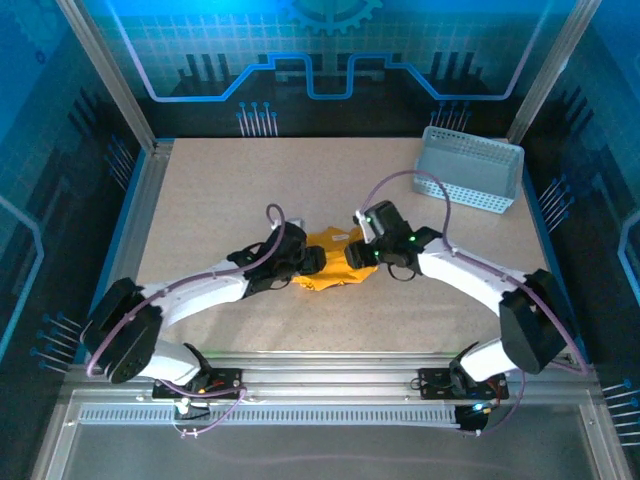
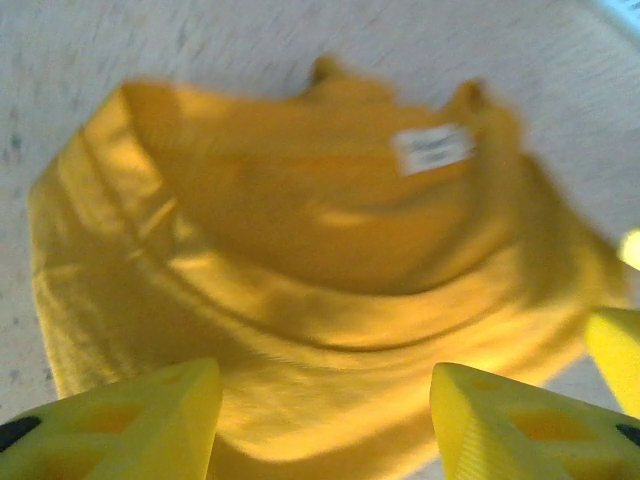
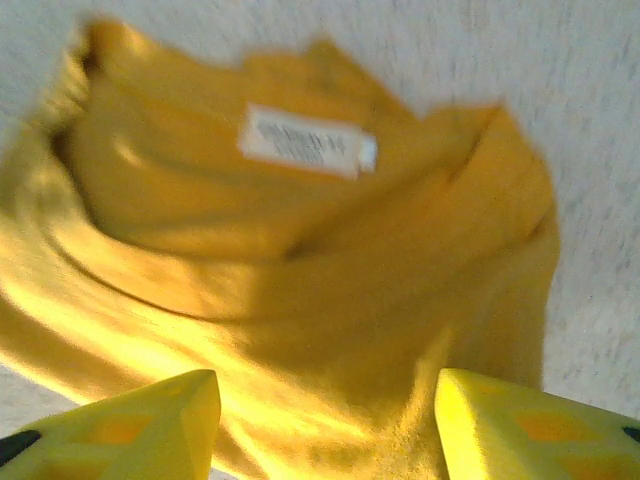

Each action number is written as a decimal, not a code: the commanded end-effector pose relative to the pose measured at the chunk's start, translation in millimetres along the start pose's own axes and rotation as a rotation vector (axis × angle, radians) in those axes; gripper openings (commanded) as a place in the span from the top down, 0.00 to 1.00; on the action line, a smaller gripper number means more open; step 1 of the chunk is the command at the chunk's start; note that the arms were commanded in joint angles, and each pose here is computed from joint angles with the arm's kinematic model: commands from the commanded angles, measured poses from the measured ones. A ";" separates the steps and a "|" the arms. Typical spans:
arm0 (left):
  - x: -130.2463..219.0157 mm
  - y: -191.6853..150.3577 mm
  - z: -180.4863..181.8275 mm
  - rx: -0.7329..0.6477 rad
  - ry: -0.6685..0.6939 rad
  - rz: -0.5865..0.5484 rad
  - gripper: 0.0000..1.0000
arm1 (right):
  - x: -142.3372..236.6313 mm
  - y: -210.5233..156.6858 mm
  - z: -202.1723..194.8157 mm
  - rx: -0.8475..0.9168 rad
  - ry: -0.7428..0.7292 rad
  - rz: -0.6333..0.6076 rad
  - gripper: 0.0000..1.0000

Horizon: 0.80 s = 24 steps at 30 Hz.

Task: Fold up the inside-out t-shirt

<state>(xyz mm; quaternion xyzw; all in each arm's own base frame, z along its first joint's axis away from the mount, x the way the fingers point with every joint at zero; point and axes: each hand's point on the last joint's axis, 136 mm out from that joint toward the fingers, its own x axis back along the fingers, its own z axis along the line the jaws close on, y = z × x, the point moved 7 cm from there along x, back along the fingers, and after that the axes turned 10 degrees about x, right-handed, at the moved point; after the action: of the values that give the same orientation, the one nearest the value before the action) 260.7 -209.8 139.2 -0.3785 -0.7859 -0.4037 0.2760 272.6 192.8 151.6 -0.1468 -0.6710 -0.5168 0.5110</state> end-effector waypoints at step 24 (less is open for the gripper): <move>7.4 -25.0 -61.4 -0.194 0.205 -0.053 0.27 | 80.2 -31.5 -51.3 -0.244 -0.269 -0.072 0.27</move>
<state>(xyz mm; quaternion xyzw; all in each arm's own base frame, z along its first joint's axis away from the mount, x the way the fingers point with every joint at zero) 242.1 -265.1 192.4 -0.3446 -0.7583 -0.4897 0.2576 254.7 131.7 194.5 -0.1948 -0.6721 -0.5887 0.4047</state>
